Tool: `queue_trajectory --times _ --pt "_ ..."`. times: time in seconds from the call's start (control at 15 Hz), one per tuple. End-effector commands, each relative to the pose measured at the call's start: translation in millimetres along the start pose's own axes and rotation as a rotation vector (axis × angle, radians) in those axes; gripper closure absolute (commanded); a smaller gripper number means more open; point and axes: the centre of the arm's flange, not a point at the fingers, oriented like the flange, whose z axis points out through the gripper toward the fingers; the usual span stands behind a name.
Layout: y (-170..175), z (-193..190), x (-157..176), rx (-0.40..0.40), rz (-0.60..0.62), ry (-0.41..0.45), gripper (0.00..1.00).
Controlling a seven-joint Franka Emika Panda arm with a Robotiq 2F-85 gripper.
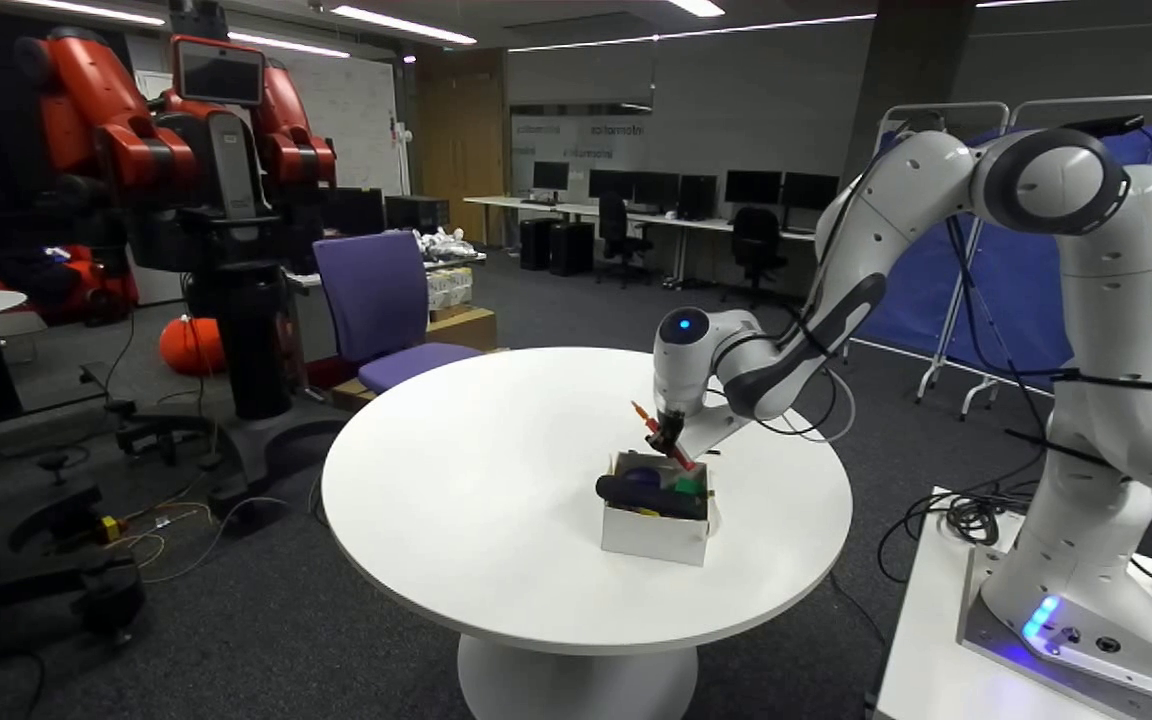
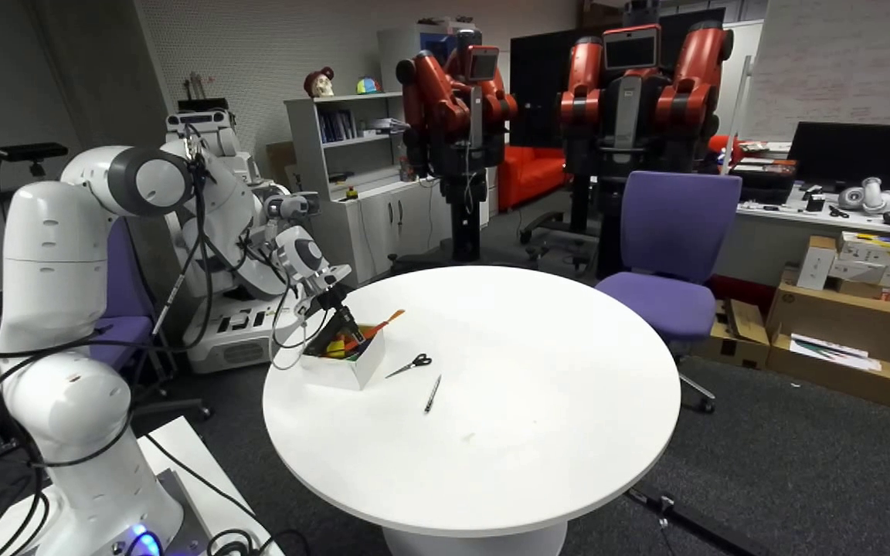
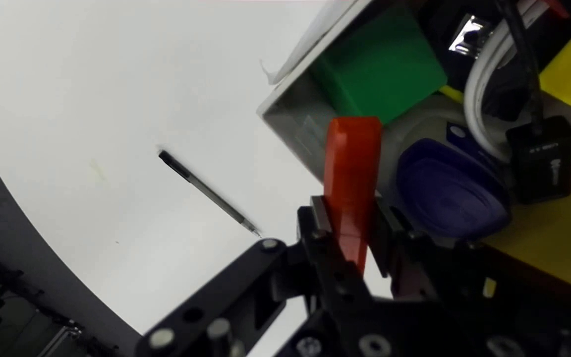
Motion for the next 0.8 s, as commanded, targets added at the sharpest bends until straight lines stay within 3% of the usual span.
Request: queue_trajectory --times 0.0,0.4,0.73 --pt "-23 -3 2 0.003 -0.083 0.056 0.94" --pt "-57 -19 -31 0.030 -0.173 0.057 0.94" --pt "-63 -26 -51 0.037 -0.193 0.026 0.94"
